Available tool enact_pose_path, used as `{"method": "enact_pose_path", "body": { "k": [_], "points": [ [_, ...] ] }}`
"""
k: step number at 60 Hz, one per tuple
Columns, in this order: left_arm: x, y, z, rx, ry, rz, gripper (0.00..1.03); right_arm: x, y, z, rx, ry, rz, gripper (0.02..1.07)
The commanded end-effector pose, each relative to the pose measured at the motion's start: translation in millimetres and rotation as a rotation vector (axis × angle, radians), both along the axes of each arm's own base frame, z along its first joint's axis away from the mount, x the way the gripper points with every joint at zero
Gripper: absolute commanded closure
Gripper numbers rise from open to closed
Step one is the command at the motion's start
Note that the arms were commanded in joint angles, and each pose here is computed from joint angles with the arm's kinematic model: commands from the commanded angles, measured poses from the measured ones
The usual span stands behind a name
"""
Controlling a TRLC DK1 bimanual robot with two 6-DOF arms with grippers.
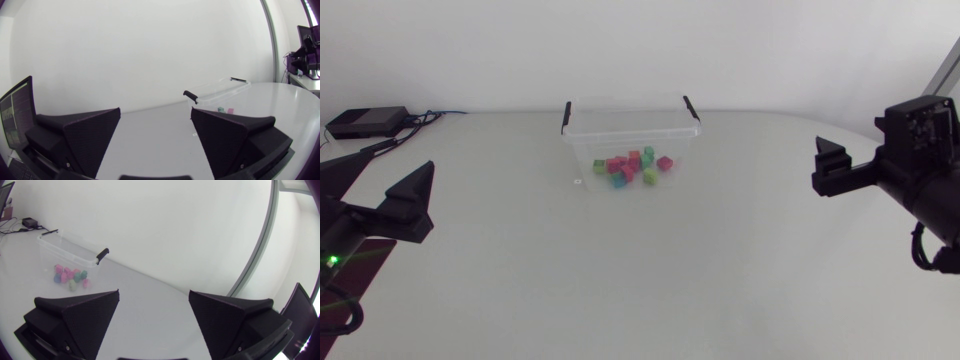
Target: Pick up the duplo bricks and place them in the container
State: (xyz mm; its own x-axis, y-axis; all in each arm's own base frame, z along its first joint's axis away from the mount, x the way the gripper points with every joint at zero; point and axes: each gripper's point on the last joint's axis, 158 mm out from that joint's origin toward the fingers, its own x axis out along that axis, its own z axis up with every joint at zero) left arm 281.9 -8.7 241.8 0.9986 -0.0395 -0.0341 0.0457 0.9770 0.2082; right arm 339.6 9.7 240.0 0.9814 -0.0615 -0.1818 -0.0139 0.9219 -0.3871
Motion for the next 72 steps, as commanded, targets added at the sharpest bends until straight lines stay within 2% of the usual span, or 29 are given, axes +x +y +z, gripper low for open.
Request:
{"method": "enact_pose_path", "body": {
  "k": [1, 17, 72],
  "points": [
    [-5.5, 3.3, -9.4, 0.009, 0.001, 0.013, 0.05, -13.5, -7.4, -6.6, -0.017, -0.012, -0.017, 0.07],
    [-23.8, 6.2, -13.3, 0.008, -0.054, 0.024, 0.05, -45.7, -21.4, -14.4, -0.008, -0.063, -0.05, 0.07],
    [-27.7, 5.5, -90.7, -0.207, 0.032, 0.032, 0.05, -85.0, -11.7, -89.9, 0.392, -0.138, 0.003, 0.07]
  ]
}}
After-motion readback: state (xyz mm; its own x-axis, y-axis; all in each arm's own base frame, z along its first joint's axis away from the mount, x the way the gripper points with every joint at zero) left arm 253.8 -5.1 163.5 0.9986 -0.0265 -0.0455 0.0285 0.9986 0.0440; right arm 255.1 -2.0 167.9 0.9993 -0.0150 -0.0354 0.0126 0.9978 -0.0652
